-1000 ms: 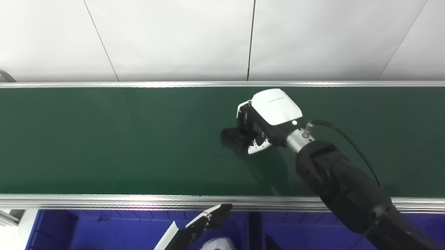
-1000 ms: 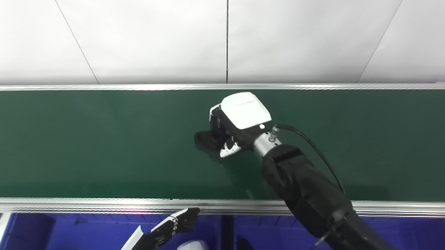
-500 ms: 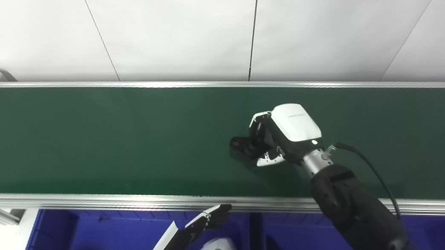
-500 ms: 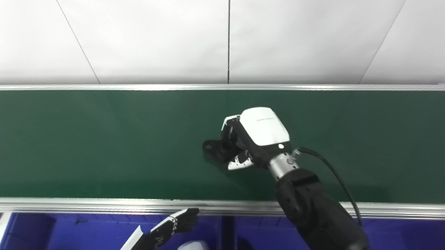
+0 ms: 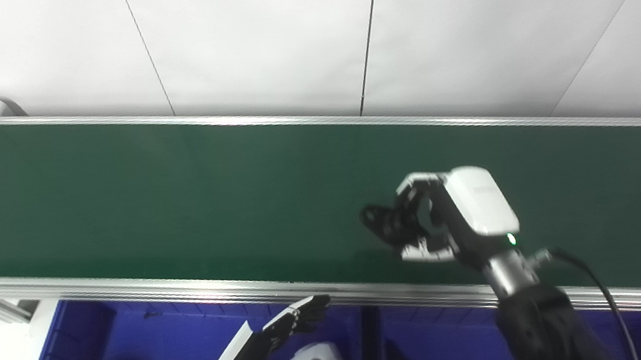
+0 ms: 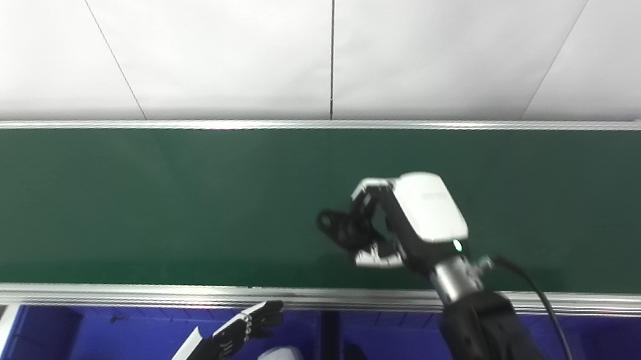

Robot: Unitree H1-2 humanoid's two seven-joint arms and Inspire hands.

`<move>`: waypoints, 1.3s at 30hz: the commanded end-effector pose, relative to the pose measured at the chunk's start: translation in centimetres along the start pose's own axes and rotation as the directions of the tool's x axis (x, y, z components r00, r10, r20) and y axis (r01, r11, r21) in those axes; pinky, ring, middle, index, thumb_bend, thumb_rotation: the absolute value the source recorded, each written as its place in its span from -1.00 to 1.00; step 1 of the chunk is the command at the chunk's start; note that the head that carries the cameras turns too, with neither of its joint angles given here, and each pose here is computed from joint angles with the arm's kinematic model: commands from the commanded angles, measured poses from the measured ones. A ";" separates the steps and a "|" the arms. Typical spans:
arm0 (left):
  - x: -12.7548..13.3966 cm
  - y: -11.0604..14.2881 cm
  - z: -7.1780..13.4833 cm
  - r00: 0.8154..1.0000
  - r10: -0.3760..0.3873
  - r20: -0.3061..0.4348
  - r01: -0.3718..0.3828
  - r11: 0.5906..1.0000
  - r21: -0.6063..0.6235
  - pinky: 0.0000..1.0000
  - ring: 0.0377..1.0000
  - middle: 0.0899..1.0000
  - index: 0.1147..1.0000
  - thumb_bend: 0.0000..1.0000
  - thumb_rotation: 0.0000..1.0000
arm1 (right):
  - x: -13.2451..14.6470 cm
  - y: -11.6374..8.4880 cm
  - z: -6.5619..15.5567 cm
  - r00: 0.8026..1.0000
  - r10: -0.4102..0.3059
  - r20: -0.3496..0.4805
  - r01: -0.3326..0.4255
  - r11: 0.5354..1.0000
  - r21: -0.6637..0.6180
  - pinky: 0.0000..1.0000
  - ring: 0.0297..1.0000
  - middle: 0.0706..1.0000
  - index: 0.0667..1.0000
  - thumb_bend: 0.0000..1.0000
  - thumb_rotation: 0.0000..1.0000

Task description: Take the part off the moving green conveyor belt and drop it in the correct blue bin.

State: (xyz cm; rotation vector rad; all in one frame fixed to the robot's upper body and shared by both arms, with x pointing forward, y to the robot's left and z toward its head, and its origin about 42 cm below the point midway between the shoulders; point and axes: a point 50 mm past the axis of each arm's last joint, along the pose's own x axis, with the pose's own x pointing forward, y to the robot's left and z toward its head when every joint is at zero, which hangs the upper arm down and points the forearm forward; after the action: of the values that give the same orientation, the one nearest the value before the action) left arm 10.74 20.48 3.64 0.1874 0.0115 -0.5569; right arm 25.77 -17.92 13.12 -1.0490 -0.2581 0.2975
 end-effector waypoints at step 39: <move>1.9 3.6 4.5 0.991 0.030 0.133 -0.024 0.999 -0.045 0.57 0.66 0.72 0.71 0.80 -0.40 | -12.6 3.2 -0.4 0.963 0.263 -0.061 -0.270 0.939 -0.212 -0.63 -0.61 -0.14 -0.11 0.07 -1.00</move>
State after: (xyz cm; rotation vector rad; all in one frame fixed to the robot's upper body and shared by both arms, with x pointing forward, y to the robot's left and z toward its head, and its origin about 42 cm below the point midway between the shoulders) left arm 13.86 21.67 7.67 0.1263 -0.0747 -0.5477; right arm 13.49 -21.17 8.61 -1.2877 -0.1062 0.4921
